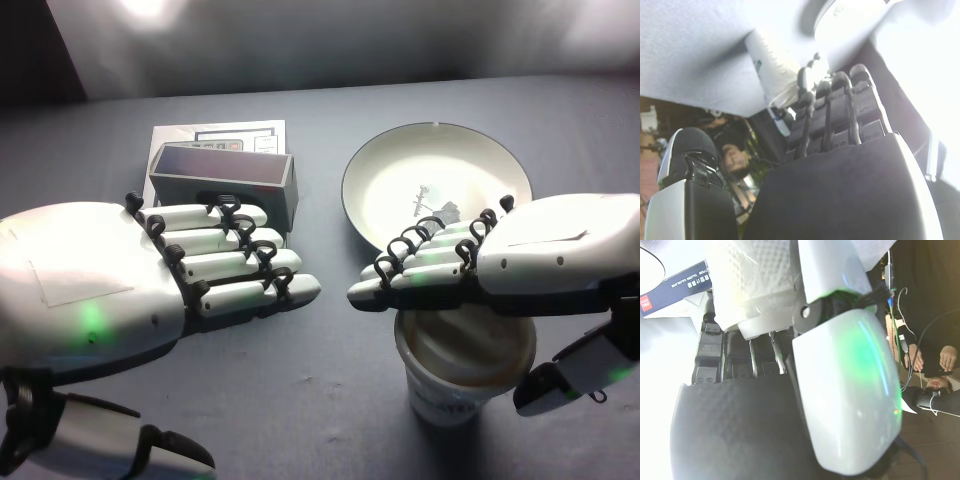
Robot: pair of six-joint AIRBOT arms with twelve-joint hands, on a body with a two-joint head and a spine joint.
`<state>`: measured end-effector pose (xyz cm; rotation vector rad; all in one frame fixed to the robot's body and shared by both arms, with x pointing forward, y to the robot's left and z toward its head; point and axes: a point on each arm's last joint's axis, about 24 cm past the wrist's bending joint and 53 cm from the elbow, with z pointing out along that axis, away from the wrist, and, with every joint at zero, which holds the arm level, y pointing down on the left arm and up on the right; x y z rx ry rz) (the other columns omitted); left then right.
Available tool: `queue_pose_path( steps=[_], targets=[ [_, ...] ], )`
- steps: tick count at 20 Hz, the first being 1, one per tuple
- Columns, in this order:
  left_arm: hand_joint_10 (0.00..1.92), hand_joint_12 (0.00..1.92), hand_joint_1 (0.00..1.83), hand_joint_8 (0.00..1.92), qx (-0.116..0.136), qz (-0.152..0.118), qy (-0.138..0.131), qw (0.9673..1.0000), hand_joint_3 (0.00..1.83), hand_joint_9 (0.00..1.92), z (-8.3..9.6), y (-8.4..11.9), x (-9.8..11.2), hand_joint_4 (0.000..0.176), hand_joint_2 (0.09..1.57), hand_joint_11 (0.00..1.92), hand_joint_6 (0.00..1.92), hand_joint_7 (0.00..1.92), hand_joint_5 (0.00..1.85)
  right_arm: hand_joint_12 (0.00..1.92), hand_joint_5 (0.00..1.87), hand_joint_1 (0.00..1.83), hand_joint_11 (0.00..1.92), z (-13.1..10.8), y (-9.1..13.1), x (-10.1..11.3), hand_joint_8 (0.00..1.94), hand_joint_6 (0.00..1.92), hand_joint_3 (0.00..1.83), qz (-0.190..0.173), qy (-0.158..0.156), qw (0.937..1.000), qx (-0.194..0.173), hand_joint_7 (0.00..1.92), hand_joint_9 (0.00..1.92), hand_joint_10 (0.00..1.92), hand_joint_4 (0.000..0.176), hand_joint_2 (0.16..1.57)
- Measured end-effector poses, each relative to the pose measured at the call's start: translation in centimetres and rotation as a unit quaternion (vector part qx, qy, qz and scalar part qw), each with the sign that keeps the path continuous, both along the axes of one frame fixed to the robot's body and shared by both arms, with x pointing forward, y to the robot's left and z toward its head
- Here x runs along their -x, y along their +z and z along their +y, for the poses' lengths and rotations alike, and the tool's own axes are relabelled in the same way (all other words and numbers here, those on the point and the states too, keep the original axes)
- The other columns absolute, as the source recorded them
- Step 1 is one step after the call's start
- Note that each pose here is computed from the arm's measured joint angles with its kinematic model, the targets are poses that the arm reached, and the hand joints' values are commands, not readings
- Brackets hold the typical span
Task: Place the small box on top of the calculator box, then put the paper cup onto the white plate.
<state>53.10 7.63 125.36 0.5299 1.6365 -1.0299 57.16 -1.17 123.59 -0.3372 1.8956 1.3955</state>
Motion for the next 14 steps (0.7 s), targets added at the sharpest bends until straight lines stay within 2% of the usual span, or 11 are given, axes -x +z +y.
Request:
queue_pose_path(
  steps=[2,3,4,8,9,10,14],
  targets=[
    [0.01,0.02,0.26,0.01,0.000,0.000,0.000,1.0000,0.00,0.04,0.00,0.02,-0.01,0.000,1.11,0.02,0.00,0.05,0.01,0.24,0.00,1.32,0.00,0.03,0.02,0.05,0.00,0.00,0.00,0.000,0.001,1.0000,-0.001,0.00,0.00,0.00,0.000,0.98],
    [0.01,0.02,0.25,0.01,0.001,-0.001,0.000,1.0000,0.00,0.05,-0.01,0.09,-0.02,0.000,1.11,0.02,0.00,0.05,0.01,0.21,0.00,1.34,0.00,0.07,0.05,0.13,0.00,0.00,0.00,0.000,0.003,1.0000,-0.001,0.00,0.00,0.00,0.000,1.00],
    [0.01,0.03,0.25,0.01,0.002,-0.001,0.000,1.0000,0.00,0.07,-0.02,0.15,-0.02,0.000,1.11,0.04,0.00,0.07,0.02,0.26,0.00,1.37,0.00,0.12,0.08,0.24,0.00,0.00,0.00,-0.001,0.006,1.0000,-0.002,0.00,0.00,0.00,0.000,1.01],
    [0.00,0.03,0.25,0.00,0.002,-0.001,0.000,1.0000,0.00,0.04,-0.01,0.14,-0.03,0.000,1.12,0.02,0.00,0.05,0.00,0.25,0.00,1.35,0.00,0.17,-0.10,0.46,0.00,0.00,0.00,0.005,0.009,0.9999,-0.003,0.00,0.00,0.00,0.000,1.01],
    [0.00,0.03,0.25,0.00,0.002,-0.001,0.000,1.0000,0.00,0.05,-0.01,0.14,-0.02,0.000,1.12,0.01,0.00,0.05,0.00,0.38,0.00,1.34,0.00,0.18,-0.10,0.46,0.00,0.00,0.00,0.005,0.010,0.9999,-0.003,0.00,0.00,0.00,0.000,1.01],
    [0.00,0.04,0.24,0.00,0.002,-0.001,0.000,1.0000,0.00,0.05,-0.01,0.14,-0.03,0.000,1.12,0.01,0.00,0.05,0.00,0.42,0.00,1.34,0.00,0.18,-0.10,0.46,0.00,0.00,0.00,0.005,0.010,0.9999,-0.003,0.00,0.00,0.00,0.000,1.01],
    [0.01,0.06,0.25,0.01,0.003,-0.002,0.002,1.0000,0.00,0.07,0.01,0.30,-0.12,0.000,1.11,0.03,0.00,0.07,0.01,0.45,0.00,1.33,0.00,0.18,-0.10,0.46,0.00,0.00,0.00,0.005,0.010,0.9999,-0.003,0.00,0.00,0.00,0.000,1.04]
  ],
)
